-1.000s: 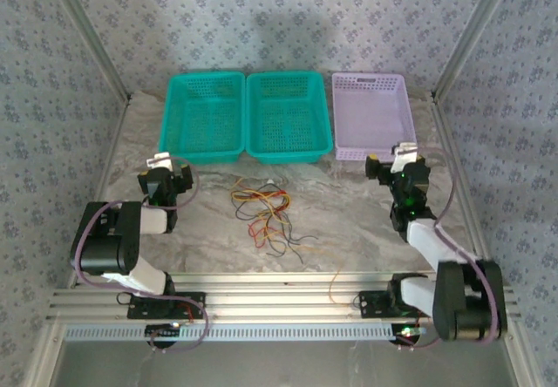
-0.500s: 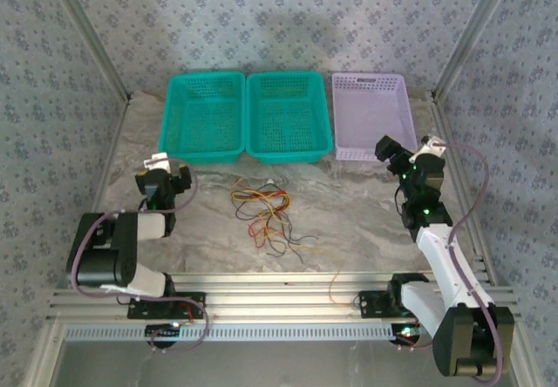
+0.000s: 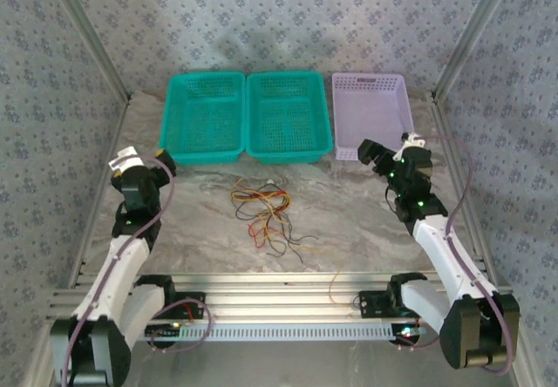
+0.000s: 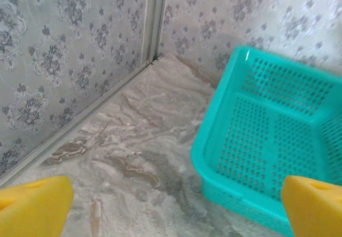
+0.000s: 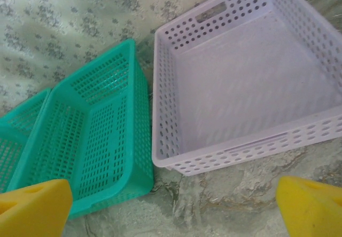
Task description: Untangle the cables
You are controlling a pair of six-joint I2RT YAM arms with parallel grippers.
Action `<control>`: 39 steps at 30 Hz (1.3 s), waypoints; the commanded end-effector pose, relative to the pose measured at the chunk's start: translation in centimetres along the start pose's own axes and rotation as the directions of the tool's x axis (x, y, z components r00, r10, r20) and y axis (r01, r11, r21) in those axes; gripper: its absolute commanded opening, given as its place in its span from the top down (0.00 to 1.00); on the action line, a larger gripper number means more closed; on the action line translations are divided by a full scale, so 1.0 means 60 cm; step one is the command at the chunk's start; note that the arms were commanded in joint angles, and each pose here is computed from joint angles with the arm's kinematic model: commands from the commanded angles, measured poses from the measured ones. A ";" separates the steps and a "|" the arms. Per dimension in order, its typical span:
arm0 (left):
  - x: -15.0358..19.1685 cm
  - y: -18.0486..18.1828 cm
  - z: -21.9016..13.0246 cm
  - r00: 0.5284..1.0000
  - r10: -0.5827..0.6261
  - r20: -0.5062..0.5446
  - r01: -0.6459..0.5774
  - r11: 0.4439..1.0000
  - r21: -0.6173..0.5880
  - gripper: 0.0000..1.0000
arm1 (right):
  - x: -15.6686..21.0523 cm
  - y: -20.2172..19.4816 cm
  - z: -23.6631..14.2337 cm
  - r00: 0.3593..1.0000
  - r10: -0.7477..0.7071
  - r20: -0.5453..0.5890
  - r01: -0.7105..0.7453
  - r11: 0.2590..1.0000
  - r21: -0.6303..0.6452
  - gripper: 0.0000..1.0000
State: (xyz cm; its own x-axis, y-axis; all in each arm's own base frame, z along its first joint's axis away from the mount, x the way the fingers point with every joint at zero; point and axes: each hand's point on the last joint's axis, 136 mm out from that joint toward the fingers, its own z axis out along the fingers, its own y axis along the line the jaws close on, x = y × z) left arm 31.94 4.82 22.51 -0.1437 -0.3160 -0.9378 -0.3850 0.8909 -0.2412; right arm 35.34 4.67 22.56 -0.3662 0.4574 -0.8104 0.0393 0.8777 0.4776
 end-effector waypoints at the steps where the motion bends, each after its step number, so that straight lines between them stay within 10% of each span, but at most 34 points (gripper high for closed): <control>1: 0.015 0.004 -0.029 0.989 -0.097 -0.109 0.095 0.995 -0.026 0.00 | -0.002 0.030 0.002 0.998 -0.052 -0.034 0.050 0.998 -0.048 0.00; 6: 0.018 -0.001 -0.055 0.932 -0.325 -0.163 0.320 0.946 -0.057 0.00 | 0.019 0.067 0.006 0.991 -0.104 -0.080 0.094 0.989 -0.118 0.00; 24: 0.132 -0.104 -0.103 0.820 -0.118 -0.560 0.236 0.961 0.143 0.09 | 0.232 0.246 0.004 0.810 -0.424 -0.407 0.213 0.857 -0.468 0.13; 39: 0.225 -0.158 -0.144 0.774 0.108 -0.624 0.096 0.954 0.284 0.14 | 0.422 0.256 -0.052 0.575 -0.623 -0.530 0.260 0.753 -0.604 0.28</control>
State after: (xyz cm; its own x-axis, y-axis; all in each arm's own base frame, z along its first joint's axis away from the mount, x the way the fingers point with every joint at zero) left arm 25.64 -10.24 14.67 -0.7129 -0.3924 -0.5812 -0.1478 0.8942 -0.4226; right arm 25.58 28.91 12.32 -0.7354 -0.2866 -0.6141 -0.5972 0.7024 0.3873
